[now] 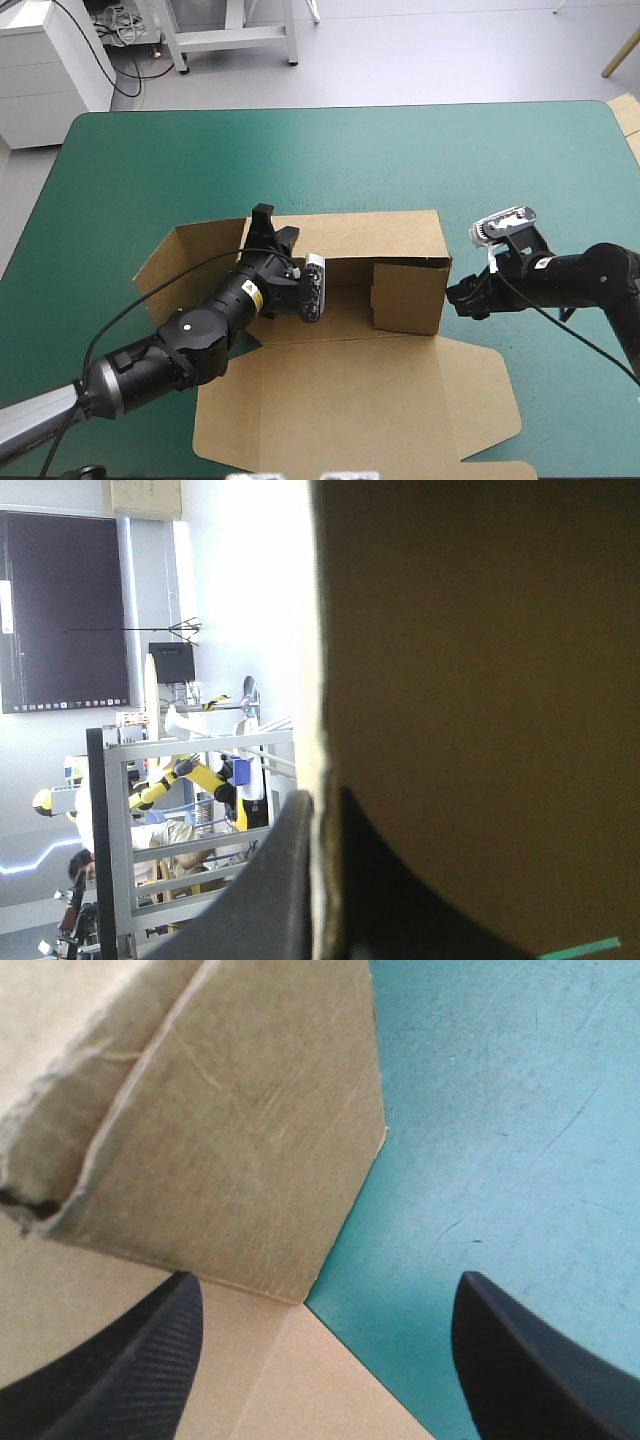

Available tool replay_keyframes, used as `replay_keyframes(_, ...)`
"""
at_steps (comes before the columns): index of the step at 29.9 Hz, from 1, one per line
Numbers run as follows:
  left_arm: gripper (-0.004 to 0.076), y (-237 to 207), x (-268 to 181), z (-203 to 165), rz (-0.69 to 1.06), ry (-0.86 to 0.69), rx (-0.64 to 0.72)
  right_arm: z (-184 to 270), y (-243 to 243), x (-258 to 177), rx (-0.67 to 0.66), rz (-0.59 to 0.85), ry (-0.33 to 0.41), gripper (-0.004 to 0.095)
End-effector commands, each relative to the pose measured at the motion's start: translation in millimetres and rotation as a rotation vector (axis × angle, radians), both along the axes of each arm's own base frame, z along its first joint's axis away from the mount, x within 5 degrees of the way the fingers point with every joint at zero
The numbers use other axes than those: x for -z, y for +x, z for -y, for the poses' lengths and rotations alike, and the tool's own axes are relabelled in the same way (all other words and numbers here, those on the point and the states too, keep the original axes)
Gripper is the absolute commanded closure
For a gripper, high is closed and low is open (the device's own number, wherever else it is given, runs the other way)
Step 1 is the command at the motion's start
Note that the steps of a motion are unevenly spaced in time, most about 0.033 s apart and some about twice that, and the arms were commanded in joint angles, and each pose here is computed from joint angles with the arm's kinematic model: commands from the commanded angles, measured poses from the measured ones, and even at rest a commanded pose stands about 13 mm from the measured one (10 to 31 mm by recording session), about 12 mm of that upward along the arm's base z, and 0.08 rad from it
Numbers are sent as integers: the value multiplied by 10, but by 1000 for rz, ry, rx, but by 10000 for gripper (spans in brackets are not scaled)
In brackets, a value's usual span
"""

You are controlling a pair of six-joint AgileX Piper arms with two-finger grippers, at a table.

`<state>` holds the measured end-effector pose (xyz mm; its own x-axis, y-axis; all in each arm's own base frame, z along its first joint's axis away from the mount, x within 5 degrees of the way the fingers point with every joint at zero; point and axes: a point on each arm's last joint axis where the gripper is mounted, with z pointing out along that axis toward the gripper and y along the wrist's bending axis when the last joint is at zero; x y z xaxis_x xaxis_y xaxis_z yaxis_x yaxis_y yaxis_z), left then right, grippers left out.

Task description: Fold the box

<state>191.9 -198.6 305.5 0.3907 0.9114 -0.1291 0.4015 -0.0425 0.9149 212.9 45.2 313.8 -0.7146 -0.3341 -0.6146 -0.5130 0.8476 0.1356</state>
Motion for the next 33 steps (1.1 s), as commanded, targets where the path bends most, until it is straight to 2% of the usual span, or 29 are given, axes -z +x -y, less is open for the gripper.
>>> replay_keyframes(1,731,-18,-125,-8,32,-34,9,-87,-29,-143,-22,56,57,263)
replay_keyframes(10,731,-19,-122,-8,27,-38,7,-134,-35,-65,-55,74,57,263)
replay_keyframes(17,731,-19,-122,-8,27,-38,7,-242,-56,185,-105,129,77,263)
replay_keyframes(25,731,-19,-121,-9,24,-40,6,-387,-31,152,-117,227,72,266)
replay_keyframes(30,731,-19,-121,-9,24,-40,6,-458,-22,134,-132,287,47,371)
replay_keyframes(33,731,-20,-119,-9,20,-42,5,-462,-27,137,-138,285,44,505)
